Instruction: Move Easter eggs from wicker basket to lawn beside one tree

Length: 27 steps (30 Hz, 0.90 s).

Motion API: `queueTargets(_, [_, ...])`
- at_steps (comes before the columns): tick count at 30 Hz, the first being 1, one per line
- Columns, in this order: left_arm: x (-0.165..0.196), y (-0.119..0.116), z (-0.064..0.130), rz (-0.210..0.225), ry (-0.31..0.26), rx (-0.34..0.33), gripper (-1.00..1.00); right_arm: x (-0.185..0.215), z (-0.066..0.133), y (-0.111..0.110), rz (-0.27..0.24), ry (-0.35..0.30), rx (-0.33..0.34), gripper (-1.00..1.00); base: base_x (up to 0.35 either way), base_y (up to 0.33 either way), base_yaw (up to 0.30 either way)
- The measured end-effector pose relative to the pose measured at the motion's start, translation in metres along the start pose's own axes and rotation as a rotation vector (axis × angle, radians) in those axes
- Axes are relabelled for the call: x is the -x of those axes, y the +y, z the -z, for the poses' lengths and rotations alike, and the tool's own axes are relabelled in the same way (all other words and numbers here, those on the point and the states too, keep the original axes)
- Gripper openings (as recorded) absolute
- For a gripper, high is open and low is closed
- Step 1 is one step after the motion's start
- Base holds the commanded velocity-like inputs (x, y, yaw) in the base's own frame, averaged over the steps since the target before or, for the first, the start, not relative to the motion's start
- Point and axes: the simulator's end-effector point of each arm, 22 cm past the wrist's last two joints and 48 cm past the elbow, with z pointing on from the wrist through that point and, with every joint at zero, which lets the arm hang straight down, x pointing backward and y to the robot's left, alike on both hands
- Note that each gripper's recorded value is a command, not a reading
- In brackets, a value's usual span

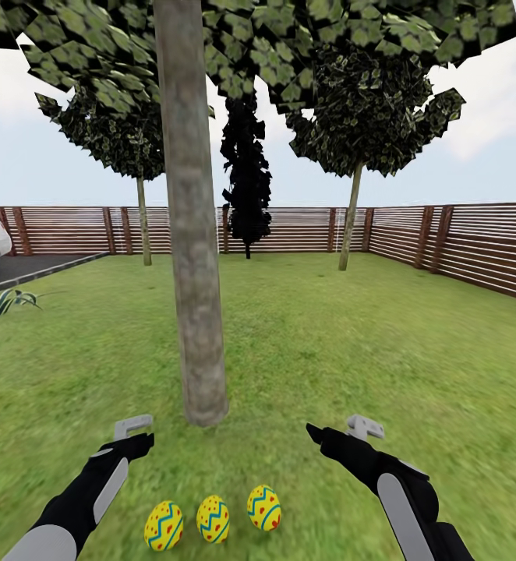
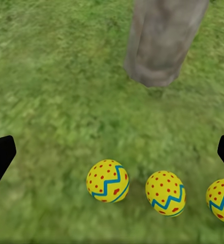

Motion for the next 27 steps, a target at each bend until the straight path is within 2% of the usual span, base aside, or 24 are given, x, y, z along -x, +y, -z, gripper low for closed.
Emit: queueTargets(27, [0.041,-0.015,0.025,-0.006,0.005,-0.011,1.00,0.039,0.017,0.021,-0.002,0.007,-0.004,1.00,0.000,0.000,0.000])
